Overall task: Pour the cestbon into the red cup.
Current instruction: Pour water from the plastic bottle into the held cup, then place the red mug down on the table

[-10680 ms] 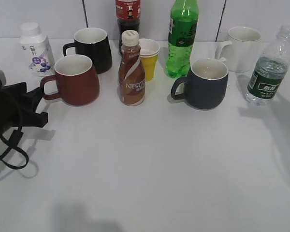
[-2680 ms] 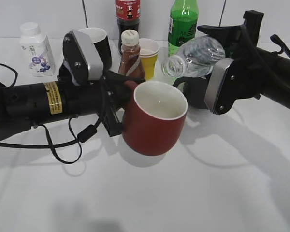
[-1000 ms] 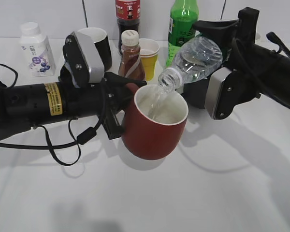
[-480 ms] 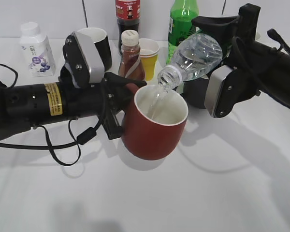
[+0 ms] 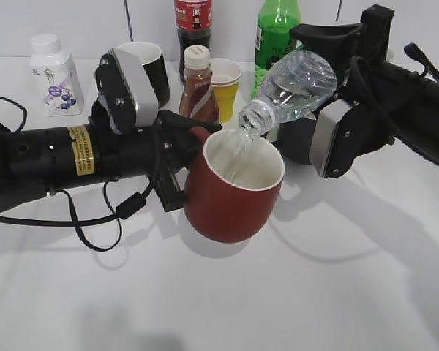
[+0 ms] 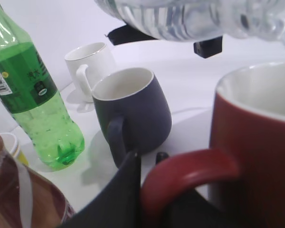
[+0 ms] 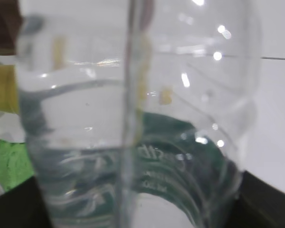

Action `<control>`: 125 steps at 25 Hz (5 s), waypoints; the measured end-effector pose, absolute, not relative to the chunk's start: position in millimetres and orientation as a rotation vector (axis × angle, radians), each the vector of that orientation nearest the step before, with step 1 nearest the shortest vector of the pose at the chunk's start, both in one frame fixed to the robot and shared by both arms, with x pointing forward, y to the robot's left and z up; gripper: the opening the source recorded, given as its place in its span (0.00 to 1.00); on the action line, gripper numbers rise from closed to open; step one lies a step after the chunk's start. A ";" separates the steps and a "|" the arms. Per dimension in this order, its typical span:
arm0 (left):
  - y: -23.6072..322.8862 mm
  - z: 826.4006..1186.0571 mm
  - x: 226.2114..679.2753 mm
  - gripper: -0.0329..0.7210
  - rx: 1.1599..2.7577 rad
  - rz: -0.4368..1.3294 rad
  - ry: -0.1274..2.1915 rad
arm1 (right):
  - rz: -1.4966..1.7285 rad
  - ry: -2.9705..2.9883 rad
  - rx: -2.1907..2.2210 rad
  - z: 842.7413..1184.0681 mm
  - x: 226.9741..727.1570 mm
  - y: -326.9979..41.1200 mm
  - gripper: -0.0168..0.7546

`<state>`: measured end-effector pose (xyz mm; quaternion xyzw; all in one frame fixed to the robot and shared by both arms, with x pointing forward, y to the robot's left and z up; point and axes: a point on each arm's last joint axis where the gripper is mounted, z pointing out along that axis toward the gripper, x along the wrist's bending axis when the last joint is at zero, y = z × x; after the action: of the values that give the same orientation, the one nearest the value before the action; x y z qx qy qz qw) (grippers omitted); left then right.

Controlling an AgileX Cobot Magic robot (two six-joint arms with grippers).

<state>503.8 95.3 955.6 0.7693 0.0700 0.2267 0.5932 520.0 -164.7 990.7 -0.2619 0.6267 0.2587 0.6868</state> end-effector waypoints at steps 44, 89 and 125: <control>104.3 972.8 510.5 0.12 1.685 0.585 0.223 | 0.913 1.532 -0.304 994.3 523.0 -162.8 0.63; 229.4 1043.1 536.3 0.12 1.486 0.987 0.924 | 1.367 1.635 1.107 1050.4 541.3 -194.8 0.63; 225.6 893.0 598.5 0.12 1.489 1.062 0.961 | 1.231 1.488 1.344 973.2 578.4 -254.6 0.63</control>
<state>598.5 225.6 893.0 0.6191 0.3996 0.4413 0.5121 578.4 -254.6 973.2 0.5274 0.5837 0.4832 0.3842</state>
